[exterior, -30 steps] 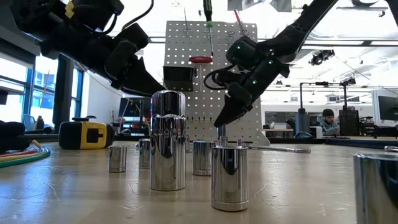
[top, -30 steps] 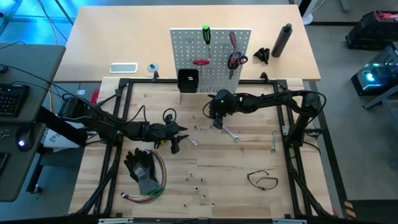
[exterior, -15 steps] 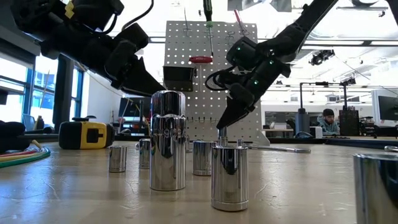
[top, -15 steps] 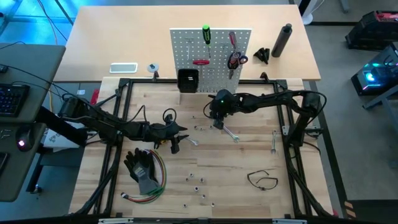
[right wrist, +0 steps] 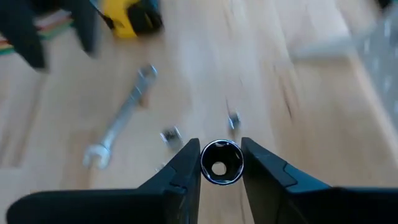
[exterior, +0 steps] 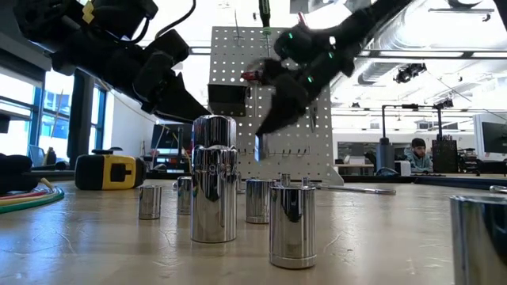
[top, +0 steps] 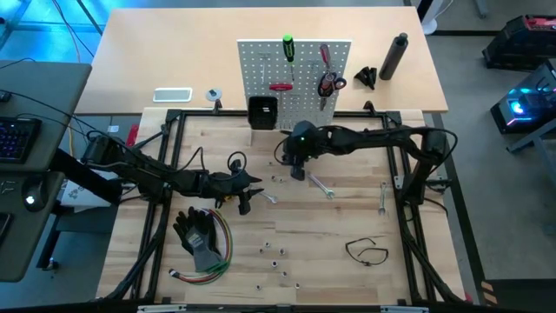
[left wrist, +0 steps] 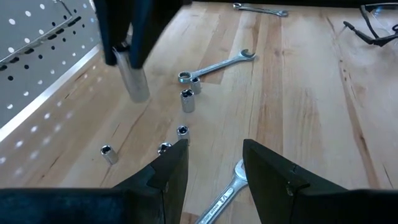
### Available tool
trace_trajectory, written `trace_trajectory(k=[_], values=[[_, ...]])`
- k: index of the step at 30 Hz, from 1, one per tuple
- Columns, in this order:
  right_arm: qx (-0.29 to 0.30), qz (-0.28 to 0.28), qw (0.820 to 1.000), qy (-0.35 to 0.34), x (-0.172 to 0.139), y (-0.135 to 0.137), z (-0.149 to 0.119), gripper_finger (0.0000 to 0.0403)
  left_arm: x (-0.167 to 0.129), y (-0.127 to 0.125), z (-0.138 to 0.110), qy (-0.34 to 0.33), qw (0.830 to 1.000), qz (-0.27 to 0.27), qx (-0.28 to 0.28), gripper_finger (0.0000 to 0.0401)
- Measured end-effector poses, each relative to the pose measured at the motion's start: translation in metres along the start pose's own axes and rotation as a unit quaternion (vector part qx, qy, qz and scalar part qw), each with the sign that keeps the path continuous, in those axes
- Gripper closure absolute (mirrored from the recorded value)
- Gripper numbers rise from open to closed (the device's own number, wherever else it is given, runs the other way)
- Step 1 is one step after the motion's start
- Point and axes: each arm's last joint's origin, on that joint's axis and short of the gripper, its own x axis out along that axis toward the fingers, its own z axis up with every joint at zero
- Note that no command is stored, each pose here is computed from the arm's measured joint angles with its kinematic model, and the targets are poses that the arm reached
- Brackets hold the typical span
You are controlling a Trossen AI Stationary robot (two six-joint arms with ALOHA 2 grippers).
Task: Hang tools onto peg board
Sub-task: Put the silver socket into the black bin on the white peg board
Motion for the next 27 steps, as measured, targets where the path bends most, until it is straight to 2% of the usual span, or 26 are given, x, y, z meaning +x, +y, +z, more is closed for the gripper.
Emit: trace_trajectory(k=[7, 13, 20, 27], values=[[-0.068, 0.005, 0.998, -0.014, -0.023, 0.018, 0.054, 0.0319, 0.000, 0.000, 0.000, 0.000, 1.000, 0.000, 0.005, 0.0254], [-0.104, -0.013, 0.993, -0.056, -0.053, 0.018, 0.099, 0.0319, 0.000, 0.000, 0.000, 0.000, 1.000, 0.000, 0.011, 0.0254], [-0.127, -0.069, 0.982, -0.118, -0.089, 0.003, 0.137, 0.0320, 0.000, 0.000, 0.000, 0.000, 1.000, 0.000, 0.014, 0.0254], [-0.102, -0.128, 0.974, -0.154, -0.109, -0.036, 0.146, 0.0320, 0.000, 0.000, 0.000, 0.000, 1.000, 0.000, 0.014, 0.0254]])
